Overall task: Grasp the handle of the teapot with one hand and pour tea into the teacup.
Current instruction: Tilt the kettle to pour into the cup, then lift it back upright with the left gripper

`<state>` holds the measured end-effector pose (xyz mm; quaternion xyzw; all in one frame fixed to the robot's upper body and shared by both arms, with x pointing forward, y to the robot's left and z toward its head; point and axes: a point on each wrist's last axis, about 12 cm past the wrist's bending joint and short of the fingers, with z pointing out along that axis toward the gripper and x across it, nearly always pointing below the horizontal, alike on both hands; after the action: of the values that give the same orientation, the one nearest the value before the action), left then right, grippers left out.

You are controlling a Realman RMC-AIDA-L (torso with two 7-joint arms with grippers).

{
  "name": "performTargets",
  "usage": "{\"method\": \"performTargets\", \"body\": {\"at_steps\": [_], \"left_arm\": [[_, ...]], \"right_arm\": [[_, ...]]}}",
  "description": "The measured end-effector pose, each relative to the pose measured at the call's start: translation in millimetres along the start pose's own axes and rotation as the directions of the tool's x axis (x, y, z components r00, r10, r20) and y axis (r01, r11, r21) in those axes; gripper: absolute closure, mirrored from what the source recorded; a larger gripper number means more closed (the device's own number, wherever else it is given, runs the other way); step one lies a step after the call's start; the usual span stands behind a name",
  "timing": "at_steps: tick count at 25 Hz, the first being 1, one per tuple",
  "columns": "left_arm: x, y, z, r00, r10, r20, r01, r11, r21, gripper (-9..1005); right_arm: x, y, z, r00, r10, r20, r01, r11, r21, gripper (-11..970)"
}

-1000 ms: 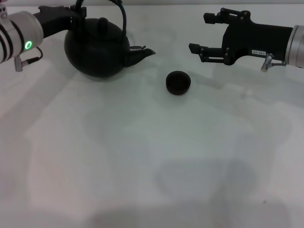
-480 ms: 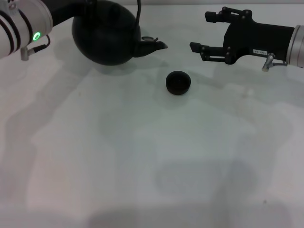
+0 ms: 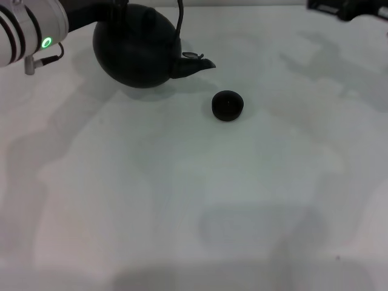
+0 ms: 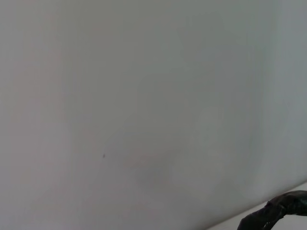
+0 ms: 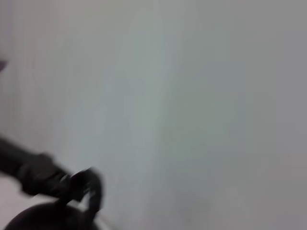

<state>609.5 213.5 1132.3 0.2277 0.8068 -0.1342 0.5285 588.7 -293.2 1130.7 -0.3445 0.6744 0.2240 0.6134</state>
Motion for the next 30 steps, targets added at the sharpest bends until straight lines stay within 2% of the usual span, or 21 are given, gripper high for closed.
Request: {"method": "performTargets", "body": {"at_steps": [5,11,30], "left_arm": [[-4.2,0.9,-0.4,1.0,0.003,-0.031,-0.002,1.0,0.012,837],[-8.7,2.2,0.3,0.996,0.002,-0.093,0.0,1.0,0.018,838],[-28.5,-5.5,10.0,0.975,0.103,-0.199,-0.097,0.994,0.041,837]], "right_arm": [[-6.2,-18.6,-19.8,0.996,0.059,0.064,-0.065,0.994,0.092,139],[-11.0,-30.6,-32.3,0.986,0.107,0.131,-0.127,0.98,0.156,139],[-3.6,-27.9,-32.7,0.98,0.145,0.139,-0.167,0.973,0.159,140]]}}
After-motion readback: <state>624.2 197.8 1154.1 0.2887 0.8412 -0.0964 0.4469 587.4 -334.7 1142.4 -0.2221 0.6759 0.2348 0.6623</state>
